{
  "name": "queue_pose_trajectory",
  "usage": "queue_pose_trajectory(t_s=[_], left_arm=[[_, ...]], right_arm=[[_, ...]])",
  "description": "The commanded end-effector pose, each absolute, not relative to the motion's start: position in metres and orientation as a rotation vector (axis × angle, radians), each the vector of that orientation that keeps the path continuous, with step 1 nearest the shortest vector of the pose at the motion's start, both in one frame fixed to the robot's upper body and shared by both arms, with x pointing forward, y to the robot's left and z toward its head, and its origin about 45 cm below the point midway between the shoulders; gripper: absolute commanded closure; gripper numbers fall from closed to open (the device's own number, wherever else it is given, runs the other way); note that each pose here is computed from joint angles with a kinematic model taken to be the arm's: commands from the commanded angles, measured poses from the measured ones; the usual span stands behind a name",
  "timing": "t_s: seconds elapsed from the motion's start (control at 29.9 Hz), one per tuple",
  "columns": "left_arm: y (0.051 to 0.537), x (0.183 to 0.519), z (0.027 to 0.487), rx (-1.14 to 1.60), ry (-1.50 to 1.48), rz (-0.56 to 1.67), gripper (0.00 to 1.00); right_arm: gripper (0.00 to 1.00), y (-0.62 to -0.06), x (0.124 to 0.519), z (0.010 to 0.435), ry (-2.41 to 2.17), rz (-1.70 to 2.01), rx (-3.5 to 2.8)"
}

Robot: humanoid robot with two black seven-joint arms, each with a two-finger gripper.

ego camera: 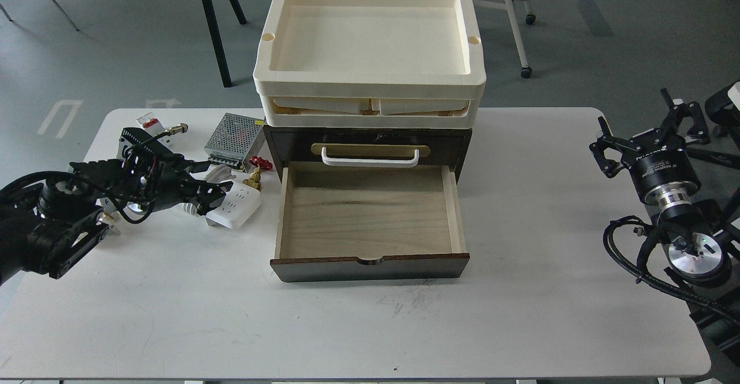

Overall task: Put charging cable into cabinet
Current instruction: 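Reach the left gripper to the white power strip and grasp it, then lift the power strip with the left gripper up above the table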

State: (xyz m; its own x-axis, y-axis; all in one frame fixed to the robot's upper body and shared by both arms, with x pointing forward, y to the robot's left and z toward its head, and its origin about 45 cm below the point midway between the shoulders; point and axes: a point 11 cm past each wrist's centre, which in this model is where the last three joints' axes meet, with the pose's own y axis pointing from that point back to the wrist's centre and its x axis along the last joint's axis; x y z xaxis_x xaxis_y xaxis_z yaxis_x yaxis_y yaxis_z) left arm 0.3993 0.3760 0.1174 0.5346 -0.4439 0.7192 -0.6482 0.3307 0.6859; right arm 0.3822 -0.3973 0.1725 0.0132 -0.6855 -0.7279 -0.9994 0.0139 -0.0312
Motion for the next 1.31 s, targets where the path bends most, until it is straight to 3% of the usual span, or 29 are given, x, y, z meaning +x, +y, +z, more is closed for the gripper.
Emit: queue_pose_trajectory(t_s=[0.0,0.3,0.64,0.87,1.07,1.27], left_arm=[[0.376,0.400,0.118,1.300,-1.074,0.179,0.67],[0.379,0.399,0.118,1.301,-1.071,0.178,0.89],[0.411,0.395,0.162,1.272,-1.064,0.289,0.91],[0.433,0.373,0.214,1.264,-1.097,0.265,0.91],[0.473,0.381,0.283,1.302,-1.136,0.440,0.90],[0.441,0.393,0.373,1.177,-1.241,0.525,0.91]], right_arm=[[0.00,-0.397,0.382,0.172,1.728,0.716,-1.732],[0.00,-0.397,0.382,0.172,1.728,0.716,-1.732],[0.00,-0.396,0.382,0.172,1.724,0.717,-1.734],[0.00,-0.396,0.381,0.171,1.728,0.720,-1.734],[0.00,-0.395,0.382,0.172,1.724,0.718,-1.736],[0.00,-0.396,0.381,0.171,1.727,0.721,-1.735]])
